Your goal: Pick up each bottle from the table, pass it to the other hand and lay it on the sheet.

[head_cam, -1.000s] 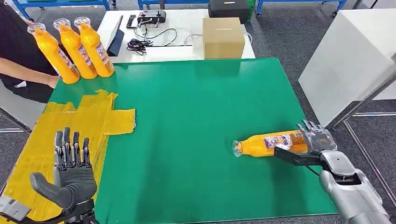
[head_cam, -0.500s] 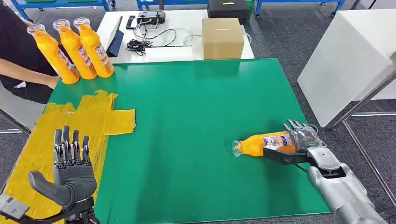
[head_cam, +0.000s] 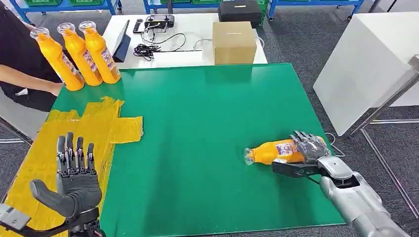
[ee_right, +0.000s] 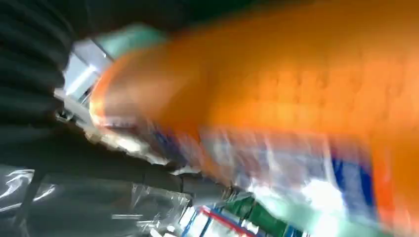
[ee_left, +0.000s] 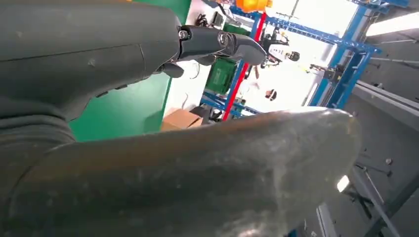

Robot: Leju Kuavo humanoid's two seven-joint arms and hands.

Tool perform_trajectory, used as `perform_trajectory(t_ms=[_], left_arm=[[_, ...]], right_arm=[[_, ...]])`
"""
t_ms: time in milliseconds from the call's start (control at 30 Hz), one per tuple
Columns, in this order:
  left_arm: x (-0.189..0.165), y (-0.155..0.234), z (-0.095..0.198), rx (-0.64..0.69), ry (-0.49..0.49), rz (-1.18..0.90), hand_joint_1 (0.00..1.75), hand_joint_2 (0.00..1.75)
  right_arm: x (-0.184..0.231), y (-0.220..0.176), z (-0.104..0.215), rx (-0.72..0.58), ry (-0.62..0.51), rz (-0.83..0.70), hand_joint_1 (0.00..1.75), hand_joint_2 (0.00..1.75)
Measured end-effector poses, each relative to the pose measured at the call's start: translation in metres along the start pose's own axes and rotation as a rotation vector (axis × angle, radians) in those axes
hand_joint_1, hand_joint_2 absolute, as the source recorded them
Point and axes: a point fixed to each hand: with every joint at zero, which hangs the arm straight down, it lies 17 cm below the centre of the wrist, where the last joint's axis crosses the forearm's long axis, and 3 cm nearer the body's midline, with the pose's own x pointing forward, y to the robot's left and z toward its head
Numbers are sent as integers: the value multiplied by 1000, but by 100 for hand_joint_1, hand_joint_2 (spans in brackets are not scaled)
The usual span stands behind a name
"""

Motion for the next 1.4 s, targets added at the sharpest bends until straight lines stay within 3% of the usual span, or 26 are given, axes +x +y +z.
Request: perform_trajectory(t_ms=[533,1000,1100,1200,1233,1333,1400], left_arm=[[-1,2,-2,2,1,3,0,0],[-13,-1,-2,-17,38,-4,0,0],[-18,-1,-1,-20,62,-7,0,0],[-25,1,4,-20,85,-8,0,0],[-27,2,7,-18,93,-6,0,175],[-32,3,15,-14,111,13,0,175],[-36,0,22,-21,106,-23,0,175]], right_arm=[[-9,12,10,87,3,-107,175,175],[-4,10,9,76,2,-150,175,175],[2,4,9,24,-19,-204,175,175],[52,-23,17,-138,-159,-400,175,175],[78,-36,26,-187,-239,-492,175,175],[161,-87,68,-319,-507,-745,175,175],[199,-121,97,-389,-633,-831,175,175]])
